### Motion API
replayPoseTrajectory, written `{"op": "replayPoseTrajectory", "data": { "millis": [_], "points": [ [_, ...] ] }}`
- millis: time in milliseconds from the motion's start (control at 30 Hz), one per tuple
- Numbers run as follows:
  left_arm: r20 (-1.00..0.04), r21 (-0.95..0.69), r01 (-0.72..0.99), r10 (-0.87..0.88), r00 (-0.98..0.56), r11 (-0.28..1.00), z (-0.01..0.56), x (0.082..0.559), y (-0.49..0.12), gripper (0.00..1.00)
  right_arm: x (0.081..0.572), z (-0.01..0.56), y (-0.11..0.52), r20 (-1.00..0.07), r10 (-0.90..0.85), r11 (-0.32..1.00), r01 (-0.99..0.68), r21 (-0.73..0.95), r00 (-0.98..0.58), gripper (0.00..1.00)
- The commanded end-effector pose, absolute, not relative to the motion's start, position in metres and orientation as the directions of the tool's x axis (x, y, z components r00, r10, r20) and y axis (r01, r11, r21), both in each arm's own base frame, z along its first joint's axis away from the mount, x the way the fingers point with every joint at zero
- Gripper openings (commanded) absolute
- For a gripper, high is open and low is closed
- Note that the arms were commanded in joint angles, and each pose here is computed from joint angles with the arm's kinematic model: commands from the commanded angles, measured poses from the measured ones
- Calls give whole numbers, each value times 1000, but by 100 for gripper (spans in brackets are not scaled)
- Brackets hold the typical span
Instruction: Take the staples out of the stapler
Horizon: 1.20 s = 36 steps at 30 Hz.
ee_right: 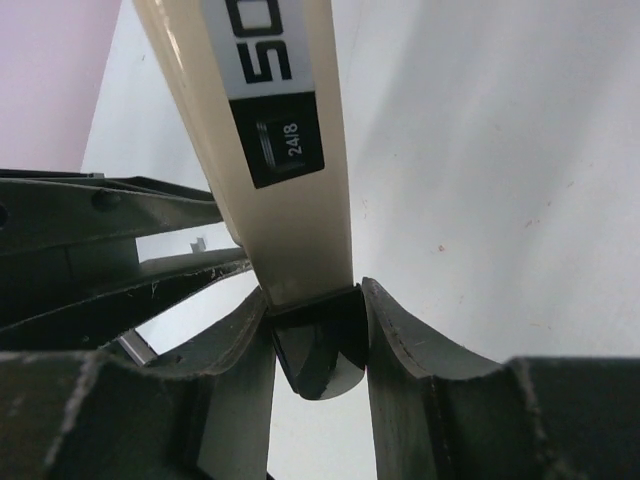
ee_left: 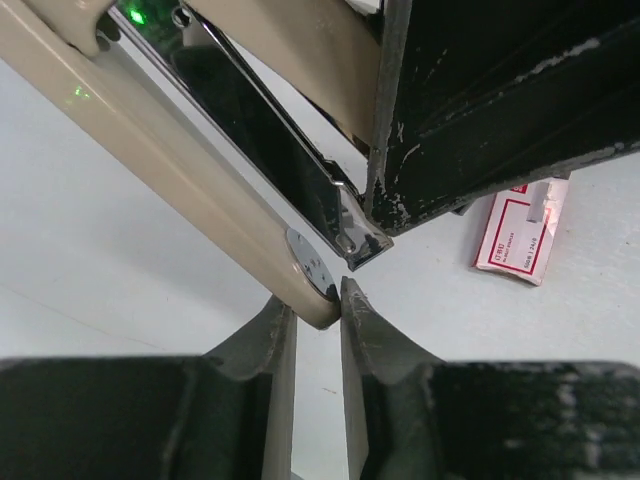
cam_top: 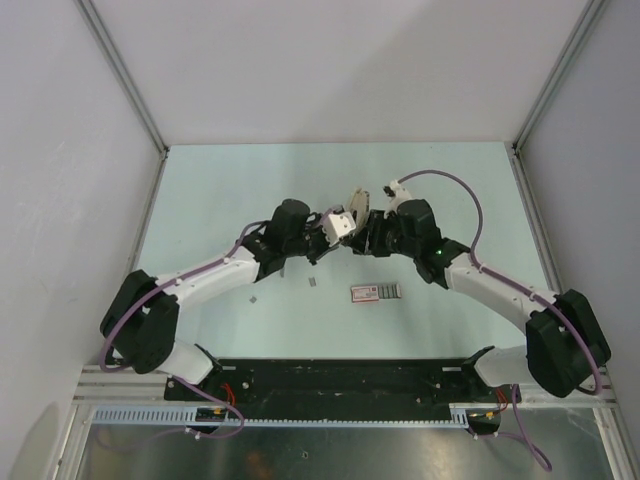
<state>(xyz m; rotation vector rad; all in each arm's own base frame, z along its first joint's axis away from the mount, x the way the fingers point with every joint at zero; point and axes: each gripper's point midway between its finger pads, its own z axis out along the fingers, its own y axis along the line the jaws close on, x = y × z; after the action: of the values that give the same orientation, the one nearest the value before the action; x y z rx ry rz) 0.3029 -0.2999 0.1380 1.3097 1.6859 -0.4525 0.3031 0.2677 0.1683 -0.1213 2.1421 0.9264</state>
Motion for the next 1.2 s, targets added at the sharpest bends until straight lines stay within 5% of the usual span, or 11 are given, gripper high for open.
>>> {"op": "replayPoseTrajectory", "data": {
  "millis": [0,167,267,367,733,1167],
  "points": [
    [-844,112,967,535,-30,231,141,265,-319,23,358,236,269,-783,369,736,-357,575,-500,0],
    [-836,59,970,542,-81,235,142,263,-311,37,376,232,274,-797,332,776,-334,535,-505,0],
    [-866,0,949,475,-158,317,161,281,-291,70,387,215,269,-794,266,835,-281,473,-546,0],
    [-894,-44,914,392,-216,404,184,304,-261,79,393,193,261,-784,208,885,-230,406,-585,0],
    [-909,-10,783,321,-267,622,196,341,-172,77,408,160,271,-802,94,939,-216,269,-589,0],
    [-897,9,746,335,-289,666,178,334,-148,74,463,192,301,-961,-8,987,-156,36,-277,0]
  ]
}}
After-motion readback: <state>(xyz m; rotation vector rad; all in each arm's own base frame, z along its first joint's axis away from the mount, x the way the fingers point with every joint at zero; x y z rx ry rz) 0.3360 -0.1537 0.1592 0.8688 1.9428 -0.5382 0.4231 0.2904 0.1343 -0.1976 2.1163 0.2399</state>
